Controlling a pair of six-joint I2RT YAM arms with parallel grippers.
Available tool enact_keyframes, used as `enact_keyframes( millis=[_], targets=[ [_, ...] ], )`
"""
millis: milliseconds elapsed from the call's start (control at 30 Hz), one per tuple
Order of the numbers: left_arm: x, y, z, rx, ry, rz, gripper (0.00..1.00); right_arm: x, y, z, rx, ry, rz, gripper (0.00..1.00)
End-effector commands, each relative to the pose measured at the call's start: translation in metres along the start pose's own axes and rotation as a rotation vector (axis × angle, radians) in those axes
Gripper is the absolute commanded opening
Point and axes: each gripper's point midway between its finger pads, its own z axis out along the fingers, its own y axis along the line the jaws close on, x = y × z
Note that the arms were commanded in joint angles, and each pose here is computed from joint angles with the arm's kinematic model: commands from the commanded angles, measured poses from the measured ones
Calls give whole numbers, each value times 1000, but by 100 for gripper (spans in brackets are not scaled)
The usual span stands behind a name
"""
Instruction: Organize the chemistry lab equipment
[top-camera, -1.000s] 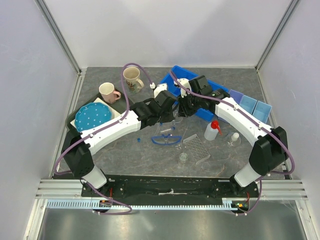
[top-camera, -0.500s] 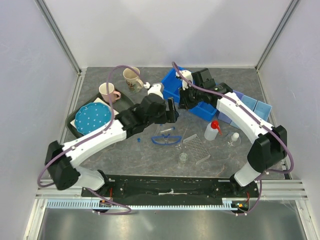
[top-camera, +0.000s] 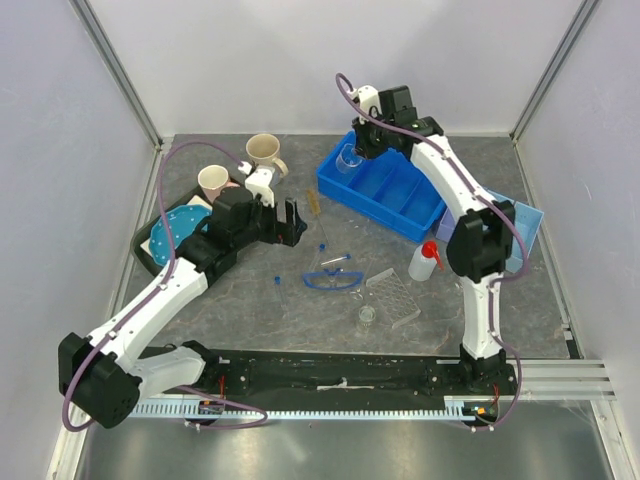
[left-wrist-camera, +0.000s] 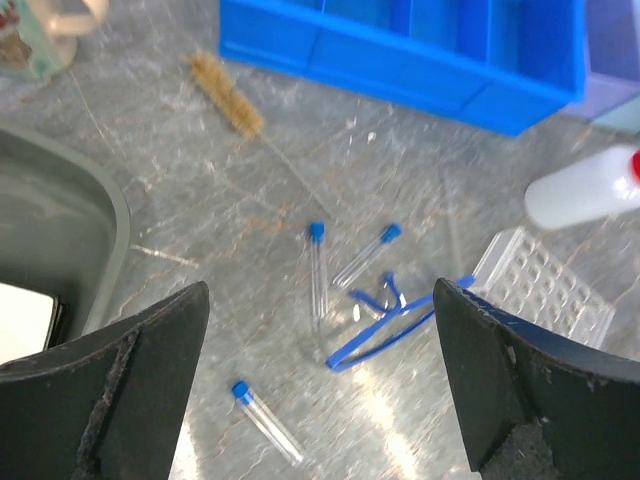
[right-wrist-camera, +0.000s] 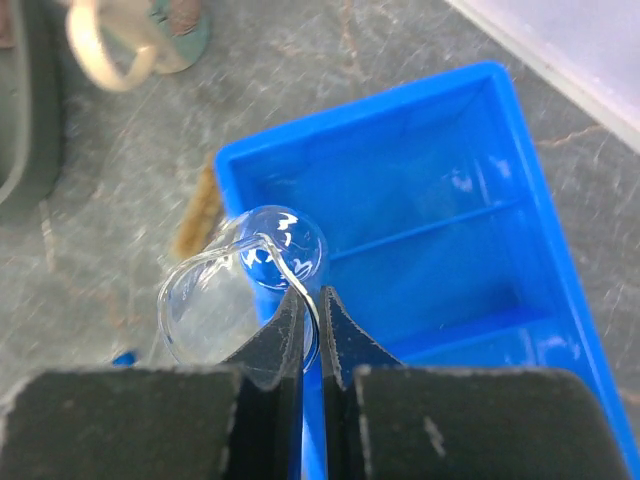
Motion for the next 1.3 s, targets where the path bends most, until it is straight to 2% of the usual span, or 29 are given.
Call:
enact_keyframes(
  millis=[0, 267, 467, 667, 800, 933, 1033, 1067, 1133, 1167, 1233, 1267],
  targets=[
    [5, 0, 0, 47, 21, 145, 99, -24, -25, 29, 78, -51, -71, 6],
    [-2, 12, -12, -23, -5, 180, 99, -7, -55, 69, 151, -38, -92, 8],
    [-2, 13, -12, -29, -1, 186, 99, 23, -59, 98, 131, 12, -74, 10],
    [1, 15, -10, -33, 9, 186, 99, 38, -55, 113, 104, 30, -46, 16],
    [4, 12, -7, -15, 20, 181, 99, 39, -54, 113, 95, 33, -45, 24],
    [7, 9, -5, 2, 26, 174, 99, 20, -50, 95, 93, -2, -54, 31],
    [11, 6, -3, 26, 32, 163, 100, 0, -43, 69, 89, -41, -56, 41],
    [11, 5, -2, 29, 33, 156, 100, -16, -39, 51, 90, -73, -64, 42],
    [14, 2, 0, 47, 42, 134, 100, -17, -34, 37, 85, -73, -67, 43],
    [16, 0, 2, 57, 50, 122, 100, -33, -28, 14, 86, -108, -81, 45],
    [21, -6, 2, 98, 71, 59, 100, -31, -19, -4, 61, -105, -91, 48],
    [23, -8, 3, 116, 81, 33, 99, -46, -9, -31, 53, -147, -120, 51]
  ],
)
